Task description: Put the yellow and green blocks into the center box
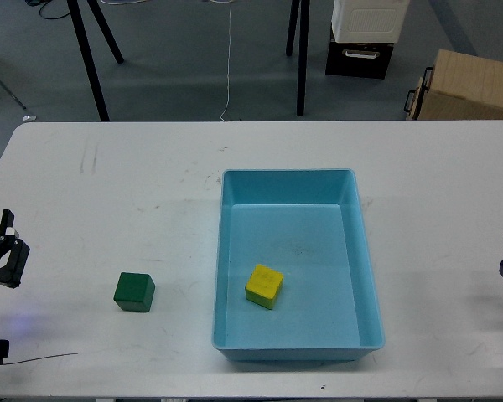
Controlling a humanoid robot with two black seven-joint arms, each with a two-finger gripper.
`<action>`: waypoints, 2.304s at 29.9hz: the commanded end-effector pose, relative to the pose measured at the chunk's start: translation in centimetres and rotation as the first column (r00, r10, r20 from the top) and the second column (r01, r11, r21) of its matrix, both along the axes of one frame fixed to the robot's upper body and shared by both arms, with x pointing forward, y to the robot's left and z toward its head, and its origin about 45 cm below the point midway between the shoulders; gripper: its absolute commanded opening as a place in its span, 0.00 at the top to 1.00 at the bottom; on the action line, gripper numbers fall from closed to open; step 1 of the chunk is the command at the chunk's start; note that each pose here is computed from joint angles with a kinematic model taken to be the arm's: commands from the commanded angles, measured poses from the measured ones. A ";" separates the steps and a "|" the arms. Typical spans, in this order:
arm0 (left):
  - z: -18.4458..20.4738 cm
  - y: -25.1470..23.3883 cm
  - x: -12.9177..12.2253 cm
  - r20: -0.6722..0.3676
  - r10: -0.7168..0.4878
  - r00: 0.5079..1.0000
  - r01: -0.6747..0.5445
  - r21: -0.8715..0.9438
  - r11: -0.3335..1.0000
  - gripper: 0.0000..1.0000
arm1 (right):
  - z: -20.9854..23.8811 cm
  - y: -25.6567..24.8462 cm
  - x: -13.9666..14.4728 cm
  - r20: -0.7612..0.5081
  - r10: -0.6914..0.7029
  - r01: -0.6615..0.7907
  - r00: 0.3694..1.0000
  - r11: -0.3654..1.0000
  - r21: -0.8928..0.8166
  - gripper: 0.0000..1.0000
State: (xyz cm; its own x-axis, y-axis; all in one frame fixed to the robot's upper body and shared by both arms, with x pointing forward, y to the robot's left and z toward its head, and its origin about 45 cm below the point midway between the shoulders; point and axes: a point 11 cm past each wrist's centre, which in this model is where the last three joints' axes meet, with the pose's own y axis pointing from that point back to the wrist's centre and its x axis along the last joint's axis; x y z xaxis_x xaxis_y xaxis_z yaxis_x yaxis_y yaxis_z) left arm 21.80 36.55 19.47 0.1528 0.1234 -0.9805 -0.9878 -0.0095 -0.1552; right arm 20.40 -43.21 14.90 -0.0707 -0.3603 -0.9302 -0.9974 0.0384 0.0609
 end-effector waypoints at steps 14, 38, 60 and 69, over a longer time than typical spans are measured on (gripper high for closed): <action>8.1 6.4 4.1 0.143 -0.069 0.987 0.034 0.234 0.972 0.00 | 0.2 -0.1 0.3 0.009 -0.005 0.005 1.000 1.000 -0.002 0.00; 18.6 -7.5 14.3 -0.206 -0.641 0.739 0.484 0.825 0.293 0.00 | -2.0 0.6 -0.2 -0.022 -0.035 0.035 0.999 0.999 0.027 0.00; 8.8 -16.2 19.4 -0.684 -0.354 0.638 0.184 0.582 -0.792 0.00 | -3.1 0.9 -0.5 -0.033 -0.069 0.071 0.997 0.996 0.060 0.00; 3.6 -17.0 12.5 -0.826 -0.346 0.445 0.097 0.428 -0.898 0.00 | -3.3 0.7 -0.7 -0.042 -0.075 0.077 0.996 0.995 0.057 0.00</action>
